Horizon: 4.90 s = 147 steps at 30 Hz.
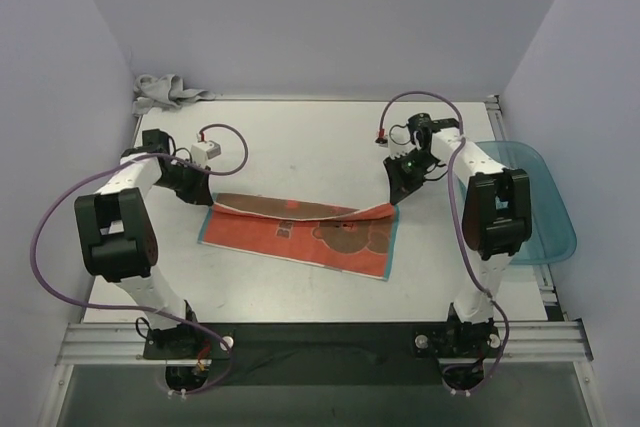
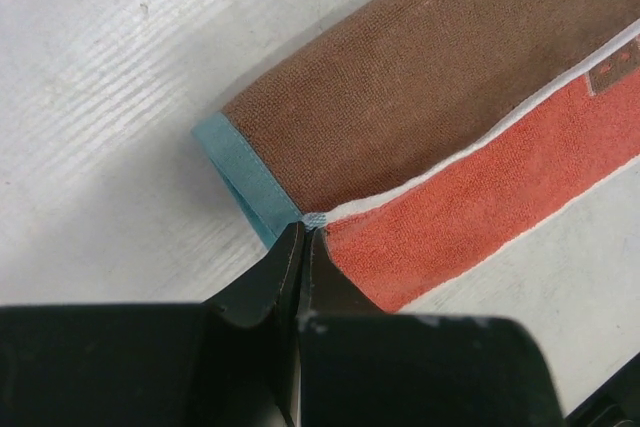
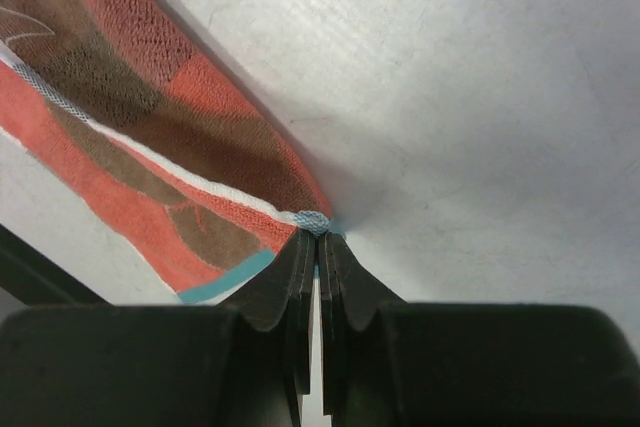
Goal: Roll the towels
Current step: Fold the towel
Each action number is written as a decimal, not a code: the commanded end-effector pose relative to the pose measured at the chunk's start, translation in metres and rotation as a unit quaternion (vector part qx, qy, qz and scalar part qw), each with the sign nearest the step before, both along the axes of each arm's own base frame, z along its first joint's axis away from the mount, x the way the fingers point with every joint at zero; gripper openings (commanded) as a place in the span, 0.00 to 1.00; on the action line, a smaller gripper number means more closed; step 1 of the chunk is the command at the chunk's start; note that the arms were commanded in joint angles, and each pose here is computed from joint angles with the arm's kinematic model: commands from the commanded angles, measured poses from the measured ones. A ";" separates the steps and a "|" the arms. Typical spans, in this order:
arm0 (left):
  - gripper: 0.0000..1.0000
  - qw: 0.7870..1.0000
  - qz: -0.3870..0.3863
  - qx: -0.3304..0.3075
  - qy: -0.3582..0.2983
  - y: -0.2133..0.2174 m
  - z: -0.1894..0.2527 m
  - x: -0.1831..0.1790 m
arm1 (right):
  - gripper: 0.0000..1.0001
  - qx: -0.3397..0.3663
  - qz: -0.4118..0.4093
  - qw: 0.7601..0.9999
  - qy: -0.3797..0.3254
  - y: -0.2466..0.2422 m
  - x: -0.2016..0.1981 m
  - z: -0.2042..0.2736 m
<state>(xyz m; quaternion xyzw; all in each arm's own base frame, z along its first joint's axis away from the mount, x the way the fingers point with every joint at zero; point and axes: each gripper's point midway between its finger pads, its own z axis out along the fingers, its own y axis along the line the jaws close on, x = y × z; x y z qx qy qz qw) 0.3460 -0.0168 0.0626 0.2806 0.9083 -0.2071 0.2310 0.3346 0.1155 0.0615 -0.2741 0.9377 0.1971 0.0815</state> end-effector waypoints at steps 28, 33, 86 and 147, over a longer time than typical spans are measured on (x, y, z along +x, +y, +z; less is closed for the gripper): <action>0.00 0.999 0.025 0.004 0.026 0.003 0.004 -0.007 | 0.00 -0.030 0.062 0.996 -0.050 -0.006 -0.006 0.016; 0.00 0.997 0.033 0.016 0.061 0.006 -0.025 -0.015 | 0.00 -0.058 0.074 0.995 -0.016 -0.003 -0.014 -0.019; 0.20 0.992 -0.020 0.018 0.121 -0.009 -0.029 -0.084 | 0.00 -0.062 0.057 0.996 -0.003 -0.012 -0.027 -0.010; 0.05 0.975 0.189 0.006 0.117 0.008 -0.040 0.004 | 0.05 -0.115 -0.104 0.984 0.088 -0.016 0.023 -0.053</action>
